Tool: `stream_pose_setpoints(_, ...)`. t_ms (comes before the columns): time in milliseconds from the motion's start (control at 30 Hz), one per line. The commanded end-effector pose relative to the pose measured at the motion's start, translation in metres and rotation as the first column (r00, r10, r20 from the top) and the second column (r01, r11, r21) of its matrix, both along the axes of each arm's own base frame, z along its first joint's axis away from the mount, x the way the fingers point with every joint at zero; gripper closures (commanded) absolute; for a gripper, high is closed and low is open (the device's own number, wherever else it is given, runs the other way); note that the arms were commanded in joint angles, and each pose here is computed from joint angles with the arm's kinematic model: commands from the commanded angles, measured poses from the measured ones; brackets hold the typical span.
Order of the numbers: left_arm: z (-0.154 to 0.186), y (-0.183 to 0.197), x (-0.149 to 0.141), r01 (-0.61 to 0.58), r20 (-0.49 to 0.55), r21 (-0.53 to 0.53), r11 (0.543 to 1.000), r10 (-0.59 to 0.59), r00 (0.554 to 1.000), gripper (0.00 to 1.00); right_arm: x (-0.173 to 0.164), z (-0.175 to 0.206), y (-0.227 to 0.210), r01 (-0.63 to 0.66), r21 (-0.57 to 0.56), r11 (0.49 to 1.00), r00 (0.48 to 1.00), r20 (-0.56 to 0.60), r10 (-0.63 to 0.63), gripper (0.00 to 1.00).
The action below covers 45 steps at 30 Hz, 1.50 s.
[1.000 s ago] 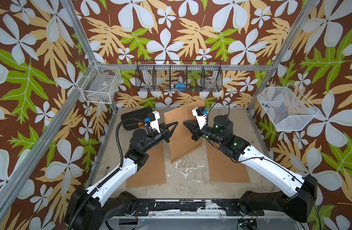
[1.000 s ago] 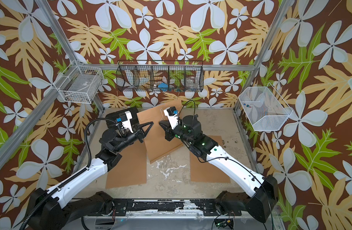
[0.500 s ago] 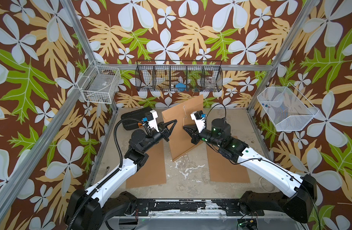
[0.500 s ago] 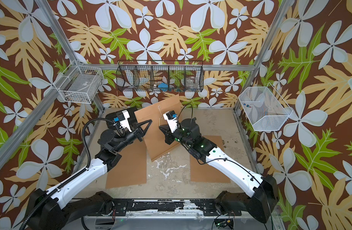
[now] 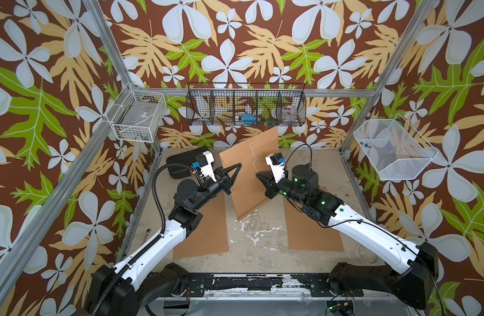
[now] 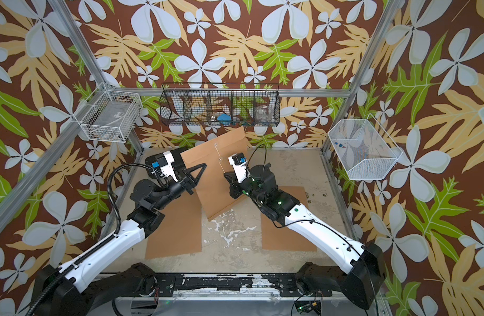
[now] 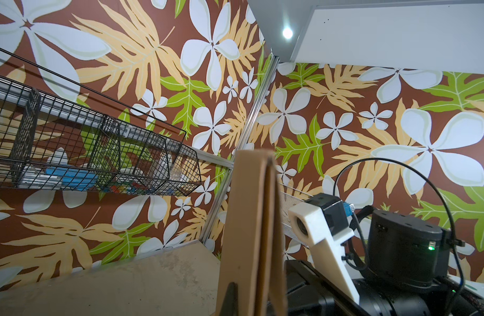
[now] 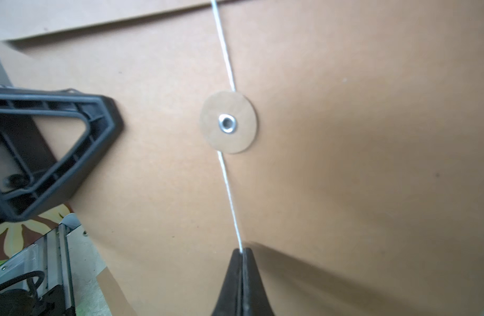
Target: Open the file bag
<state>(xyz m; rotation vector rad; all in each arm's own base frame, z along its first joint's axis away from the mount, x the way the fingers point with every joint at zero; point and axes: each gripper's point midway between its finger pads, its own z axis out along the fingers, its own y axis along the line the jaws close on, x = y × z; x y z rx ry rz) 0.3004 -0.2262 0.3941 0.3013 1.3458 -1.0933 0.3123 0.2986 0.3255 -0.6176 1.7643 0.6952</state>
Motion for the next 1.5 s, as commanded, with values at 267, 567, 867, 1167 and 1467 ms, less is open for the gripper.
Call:
stream_pose_setpoints(267,0.017,0.009,-0.007,-0.035,0.061,-0.019,0.999,0.036,0.997,1.0,0.009,-0.006,-0.013,0.08,-0.035,0.996,0.997,0.003,-0.08,1.0)
stream_pose_setpoints(567,0.014,0.01,-0.009,-0.039,0.057,-0.009,0.999,0.039,0.998,1.0,0.02,-0.004,-0.028,0.127,-0.029,0.991,0.992,-0.002,-0.127,1.0)
stream_pose_setpoints(867,0.001,0.006,-0.01,-0.016,0.038,0.022,1.0,0.015,0.999,1.0,0.031,0.023,-0.041,0.157,-0.022,0.987,0.987,0.049,-0.156,1.0)
stream_pose_setpoints(1167,-0.011,-0.007,-0.011,0.054,0.016,0.059,0.997,-0.055,0.998,1.0,0.034,0.053,-0.031,0.115,-0.012,0.993,0.989,0.098,-0.113,1.0)
stream_pose_setpoints(1467,-0.021,-0.012,-0.006,0.072,-0.009,0.073,0.995,-0.072,0.997,1.0,0.025,0.068,-0.016,0.019,0.028,0.999,0.994,0.104,-0.021,1.0)
